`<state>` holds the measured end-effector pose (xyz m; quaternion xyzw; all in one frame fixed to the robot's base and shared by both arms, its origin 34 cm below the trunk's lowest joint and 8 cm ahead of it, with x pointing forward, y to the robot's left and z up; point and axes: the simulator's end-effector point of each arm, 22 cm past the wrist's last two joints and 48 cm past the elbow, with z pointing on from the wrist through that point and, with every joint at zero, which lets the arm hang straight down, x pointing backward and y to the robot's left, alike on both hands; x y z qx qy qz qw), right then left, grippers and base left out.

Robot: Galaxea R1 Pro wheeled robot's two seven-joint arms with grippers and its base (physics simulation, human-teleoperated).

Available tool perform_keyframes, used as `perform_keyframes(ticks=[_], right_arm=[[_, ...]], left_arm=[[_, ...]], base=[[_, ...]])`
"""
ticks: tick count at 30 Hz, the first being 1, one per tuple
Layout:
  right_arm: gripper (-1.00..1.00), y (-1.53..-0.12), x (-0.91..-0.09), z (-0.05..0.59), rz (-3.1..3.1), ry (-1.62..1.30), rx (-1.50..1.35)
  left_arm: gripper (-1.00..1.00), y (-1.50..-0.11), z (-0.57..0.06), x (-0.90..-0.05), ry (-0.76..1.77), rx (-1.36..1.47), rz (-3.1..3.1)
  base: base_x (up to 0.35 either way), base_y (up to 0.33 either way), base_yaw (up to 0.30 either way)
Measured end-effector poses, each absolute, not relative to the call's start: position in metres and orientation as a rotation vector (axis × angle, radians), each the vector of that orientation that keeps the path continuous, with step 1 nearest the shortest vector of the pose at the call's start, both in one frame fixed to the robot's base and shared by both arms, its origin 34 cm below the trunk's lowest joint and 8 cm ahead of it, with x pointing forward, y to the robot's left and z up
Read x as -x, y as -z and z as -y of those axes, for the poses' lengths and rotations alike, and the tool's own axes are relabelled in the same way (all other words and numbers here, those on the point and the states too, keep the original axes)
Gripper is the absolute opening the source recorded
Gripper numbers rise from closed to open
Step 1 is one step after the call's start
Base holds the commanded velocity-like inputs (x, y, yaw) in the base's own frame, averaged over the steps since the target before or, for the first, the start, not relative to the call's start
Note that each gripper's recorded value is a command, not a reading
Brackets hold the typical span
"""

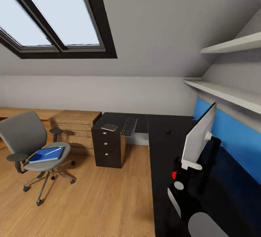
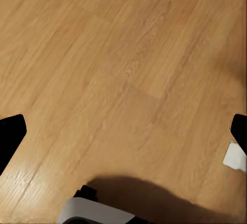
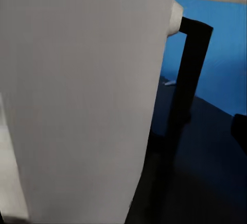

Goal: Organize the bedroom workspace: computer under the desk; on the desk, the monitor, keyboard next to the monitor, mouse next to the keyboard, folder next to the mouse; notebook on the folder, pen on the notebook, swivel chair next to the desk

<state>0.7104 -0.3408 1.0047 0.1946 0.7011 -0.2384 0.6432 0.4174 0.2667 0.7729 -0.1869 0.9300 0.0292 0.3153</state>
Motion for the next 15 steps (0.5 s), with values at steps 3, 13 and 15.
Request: perform_keyframes(ticks=[3,13,15], right_arm=[[1.00,-1.0047,-0.7105,0.3407,-1.597,0.543,-0.443],[1.00,-1.0055,-0.7118,0.3380,-1.594,0.534,-0.434],[1.00,-1.0056,-0.7119,0.3378,-1.594,0.533,-0.433]], left_arm=[[1.00,-0.7730,-0.2667,-0.4175,-0.077,0.492,-2.450],[1.00,-0.7729,-0.2667,-0.4175,-0.077,0.492,-2.450],[1.00,-0.7729,-0.2667,-0.4175,-0.077,0.492,-2.450]], base=[[-0.245,-0.248,0.000],[-0.247,-0.247,0.000],[-0.247,-0.246,0.000]])
